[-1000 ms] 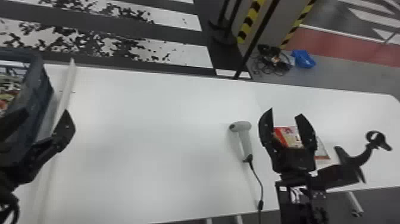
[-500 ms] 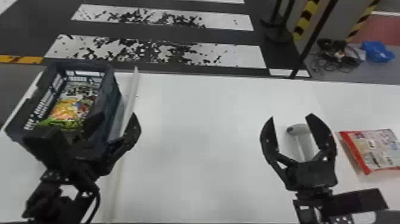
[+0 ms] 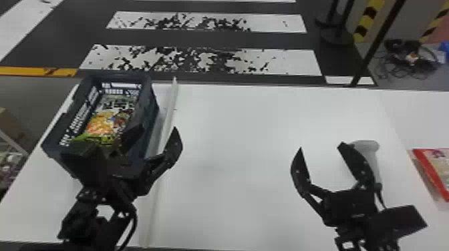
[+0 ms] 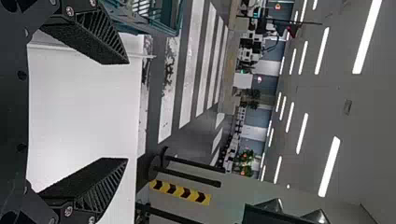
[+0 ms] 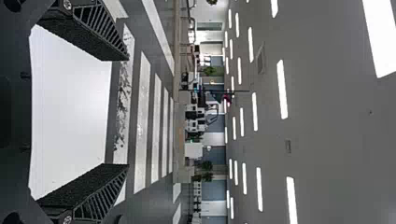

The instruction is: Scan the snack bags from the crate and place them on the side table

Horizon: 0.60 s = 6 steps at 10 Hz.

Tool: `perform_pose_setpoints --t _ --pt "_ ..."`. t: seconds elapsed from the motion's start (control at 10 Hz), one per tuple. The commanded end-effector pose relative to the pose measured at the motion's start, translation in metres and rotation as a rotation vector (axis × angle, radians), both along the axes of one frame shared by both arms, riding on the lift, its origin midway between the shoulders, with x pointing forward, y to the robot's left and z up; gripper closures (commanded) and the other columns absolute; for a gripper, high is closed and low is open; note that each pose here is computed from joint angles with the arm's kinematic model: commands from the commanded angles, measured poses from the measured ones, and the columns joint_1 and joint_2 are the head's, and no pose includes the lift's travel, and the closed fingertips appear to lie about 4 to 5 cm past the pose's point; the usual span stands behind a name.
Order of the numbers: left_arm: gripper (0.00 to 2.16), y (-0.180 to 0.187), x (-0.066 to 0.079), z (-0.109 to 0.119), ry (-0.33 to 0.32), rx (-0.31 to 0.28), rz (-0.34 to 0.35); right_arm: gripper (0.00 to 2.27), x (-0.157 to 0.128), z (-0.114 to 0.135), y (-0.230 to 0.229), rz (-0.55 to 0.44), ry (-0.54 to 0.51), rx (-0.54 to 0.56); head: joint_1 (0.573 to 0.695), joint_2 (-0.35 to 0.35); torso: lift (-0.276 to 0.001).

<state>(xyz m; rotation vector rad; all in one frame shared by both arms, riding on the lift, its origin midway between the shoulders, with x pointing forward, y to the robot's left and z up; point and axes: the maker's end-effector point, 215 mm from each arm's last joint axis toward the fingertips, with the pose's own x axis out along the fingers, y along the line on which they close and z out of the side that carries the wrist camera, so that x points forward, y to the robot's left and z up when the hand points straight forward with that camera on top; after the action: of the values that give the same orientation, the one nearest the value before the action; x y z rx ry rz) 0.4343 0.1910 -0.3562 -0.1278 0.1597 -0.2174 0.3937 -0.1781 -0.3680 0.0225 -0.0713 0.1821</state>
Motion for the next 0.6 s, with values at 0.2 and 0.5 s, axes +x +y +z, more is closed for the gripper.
perform_pose_setpoints --t 0.2,0.5 --pt "0.15 0.02 0.001 0.027 -0.012 0.047 0.011 0.06 0.004 -0.015 0.0 -0.002 0.071 0.002 0.695 0.022 -0.094" --pt "0.15 0.103 0.019 0.052 0.089 0.118 0.067 0.06 0.006 -0.012 -0.001 -0.004 0.074 0.001 0.695 0.079 -0.094"
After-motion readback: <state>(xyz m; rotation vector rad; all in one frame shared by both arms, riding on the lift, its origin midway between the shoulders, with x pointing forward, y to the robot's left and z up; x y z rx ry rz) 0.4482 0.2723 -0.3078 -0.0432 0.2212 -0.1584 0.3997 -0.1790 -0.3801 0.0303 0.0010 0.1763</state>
